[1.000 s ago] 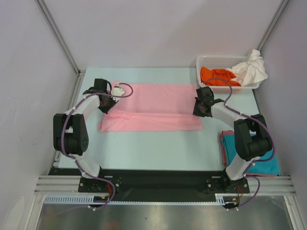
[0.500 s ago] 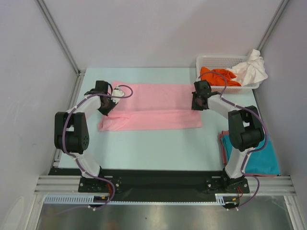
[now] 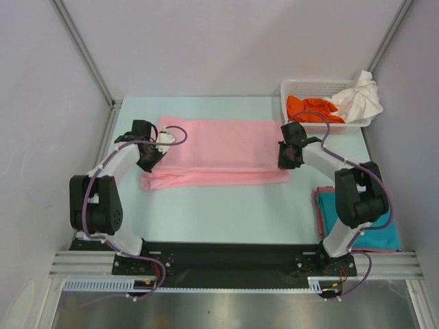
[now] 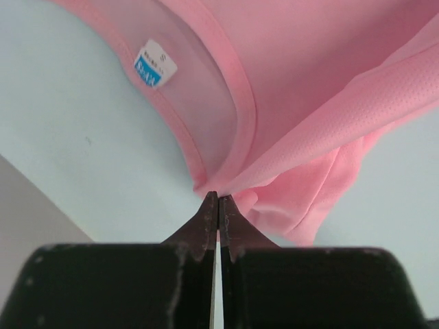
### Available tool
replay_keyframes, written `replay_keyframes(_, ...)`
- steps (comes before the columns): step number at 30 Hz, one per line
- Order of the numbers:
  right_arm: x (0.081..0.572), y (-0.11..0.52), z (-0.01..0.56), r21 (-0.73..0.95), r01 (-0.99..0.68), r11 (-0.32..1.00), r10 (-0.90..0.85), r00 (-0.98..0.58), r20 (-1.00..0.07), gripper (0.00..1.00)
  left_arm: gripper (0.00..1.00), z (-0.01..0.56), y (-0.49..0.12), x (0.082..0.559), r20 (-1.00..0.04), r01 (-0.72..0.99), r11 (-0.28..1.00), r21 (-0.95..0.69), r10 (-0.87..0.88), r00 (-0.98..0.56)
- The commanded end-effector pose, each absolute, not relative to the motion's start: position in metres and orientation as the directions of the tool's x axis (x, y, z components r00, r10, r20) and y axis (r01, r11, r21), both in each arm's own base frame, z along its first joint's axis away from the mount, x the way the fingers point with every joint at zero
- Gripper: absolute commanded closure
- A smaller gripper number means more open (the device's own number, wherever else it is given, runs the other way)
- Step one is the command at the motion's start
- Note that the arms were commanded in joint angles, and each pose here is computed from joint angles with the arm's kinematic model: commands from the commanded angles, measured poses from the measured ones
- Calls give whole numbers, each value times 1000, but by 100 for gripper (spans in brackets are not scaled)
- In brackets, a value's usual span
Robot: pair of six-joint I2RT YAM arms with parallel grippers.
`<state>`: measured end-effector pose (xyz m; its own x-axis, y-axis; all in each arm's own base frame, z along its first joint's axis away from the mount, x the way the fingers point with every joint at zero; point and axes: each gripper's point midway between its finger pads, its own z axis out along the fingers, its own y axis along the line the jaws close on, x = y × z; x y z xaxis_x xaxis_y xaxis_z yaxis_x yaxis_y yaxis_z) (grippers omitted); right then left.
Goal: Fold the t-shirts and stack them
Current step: Flatten the tshirt out, then fold the tshirt
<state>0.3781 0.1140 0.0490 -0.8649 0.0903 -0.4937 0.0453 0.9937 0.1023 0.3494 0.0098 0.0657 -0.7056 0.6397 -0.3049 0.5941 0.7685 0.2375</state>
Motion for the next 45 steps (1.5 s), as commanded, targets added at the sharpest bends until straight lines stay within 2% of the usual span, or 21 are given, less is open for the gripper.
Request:
replay_keyframes(1,335,104,78,87,85,993,116,-873,-474,100,100,109,14,312,-320,592,764,258,646,-693)
replay_keyframes(2,326,105,89,98,86,991,123,-864,-488,100,100,110,15,294,-290,605,759,239,651,-702)
replay_keyframes(7,270,109,81,135,131,982,176,-894,-413,100,100,106,9,229,-254,652,743,153,667,-701)
replay_keyframes(10,259,110,82,158,128,979,183,-894,-409,100,100,97,9,211,-233,661,739,133,672,-703)
replay_keyframes(13,266,108,86,149,117,982,171,-887,-430,100,100,104,11,227,-270,642,745,183,666,-695)
replay_keyframes(18,308,99,93,123,105,987,153,-853,-499,100,100,123,18,296,-363,576,750,326,662,-656)
replay_keyframes(20,322,97,86,112,108,988,150,-855,-496,100,100,133,19,325,-401,547,749,374,663,-632)
replay_keyframes(28,369,104,68,106,75,992,118,-853,-508,100,100,113,15,393,-376,575,711,404,702,-605)
replay_keyframes(40,401,109,50,76,53,996,83,-874,-479,100,99,92,20,432,-341,574,698,428,713,-612)
replay_keyframes(41,405,109,53,75,56,996,86,-869,-487,100,98,91,21,434,-342,569,701,430,710,-616)
replay_keyframes(42,409,107,54,74,65,995,94,-864,-495,99,89,93,20,438,-355,554,713,429,698,-622)
replay_keyframes(44,414,105,54,70,76,995,101,-861,-498,88,72,96,20,442,-366,538,727,427,683,-632)
replay_keyframes(45,420,103,59,67,89,994,111,-853,-509,68,58,101,20,447,-380,510,746,428,661,-647)
